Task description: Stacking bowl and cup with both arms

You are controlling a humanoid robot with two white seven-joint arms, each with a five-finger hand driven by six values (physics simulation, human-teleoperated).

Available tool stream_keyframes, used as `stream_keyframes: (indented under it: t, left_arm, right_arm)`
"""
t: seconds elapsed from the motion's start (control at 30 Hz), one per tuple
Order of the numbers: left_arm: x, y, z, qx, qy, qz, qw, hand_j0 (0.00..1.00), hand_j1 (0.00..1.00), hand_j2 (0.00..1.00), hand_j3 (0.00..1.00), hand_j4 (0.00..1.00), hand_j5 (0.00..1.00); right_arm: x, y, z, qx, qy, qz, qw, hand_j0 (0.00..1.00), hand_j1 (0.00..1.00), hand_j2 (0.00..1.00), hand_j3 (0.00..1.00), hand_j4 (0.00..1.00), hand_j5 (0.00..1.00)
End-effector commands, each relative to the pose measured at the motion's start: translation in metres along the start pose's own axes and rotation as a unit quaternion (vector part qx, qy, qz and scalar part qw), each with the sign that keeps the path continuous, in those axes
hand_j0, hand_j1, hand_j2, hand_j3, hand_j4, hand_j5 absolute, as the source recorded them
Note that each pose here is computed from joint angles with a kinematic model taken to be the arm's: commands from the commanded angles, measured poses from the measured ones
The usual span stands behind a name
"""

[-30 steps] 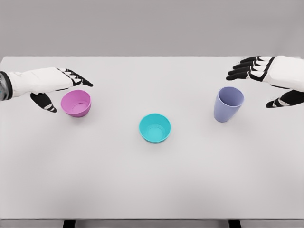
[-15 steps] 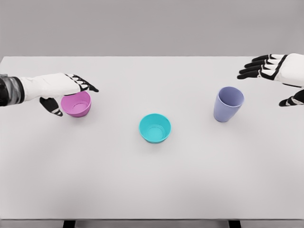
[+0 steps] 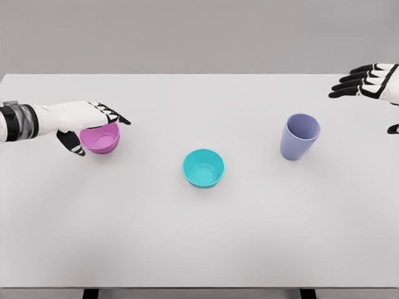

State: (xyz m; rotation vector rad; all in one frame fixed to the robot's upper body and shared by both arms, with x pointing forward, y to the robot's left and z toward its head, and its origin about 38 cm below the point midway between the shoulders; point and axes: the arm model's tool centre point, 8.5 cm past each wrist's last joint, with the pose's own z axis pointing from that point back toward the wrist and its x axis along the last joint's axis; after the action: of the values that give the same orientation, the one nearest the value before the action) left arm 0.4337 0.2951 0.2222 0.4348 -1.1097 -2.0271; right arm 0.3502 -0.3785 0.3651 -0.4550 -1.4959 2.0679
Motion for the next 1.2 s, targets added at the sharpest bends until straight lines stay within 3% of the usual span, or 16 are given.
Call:
stream_keyframes:
  t: [0.0,0.1,1.17]
  left_arm:
    - [-0.001,-0.001,-0.002,-0.001,0.002,0.001,1.0000,1.00,1.00,1.00,1.00,1.00,1.00]
    - [-0.003,-0.002,-0.003,-0.002,0.005,0.001,1.0000,1.00,1.00,1.00,1.00,1.00,1.00]
    - [-0.024,-0.016,-0.025,-0.016,0.032,0.028,0.9990,1.00,1.00,1.00,1.00,1.00,1.00]
  right_arm:
    - [0.000,0.001,-0.001,-0.001,-0.001,-0.005,1.0000,1.00,1.00,1.00,1.00,1.00,1.00]
    - [0.000,0.007,-0.002,0.005,-0.002,-0.011,0.9999,1.00,1.00,1.00,1.00,1.00,1.00]
    - [-0.002,-0.002,0.009,0.015,0.013,0.002,0.9998,1.00,1.00,1.00,1.00,1.00,1.00]
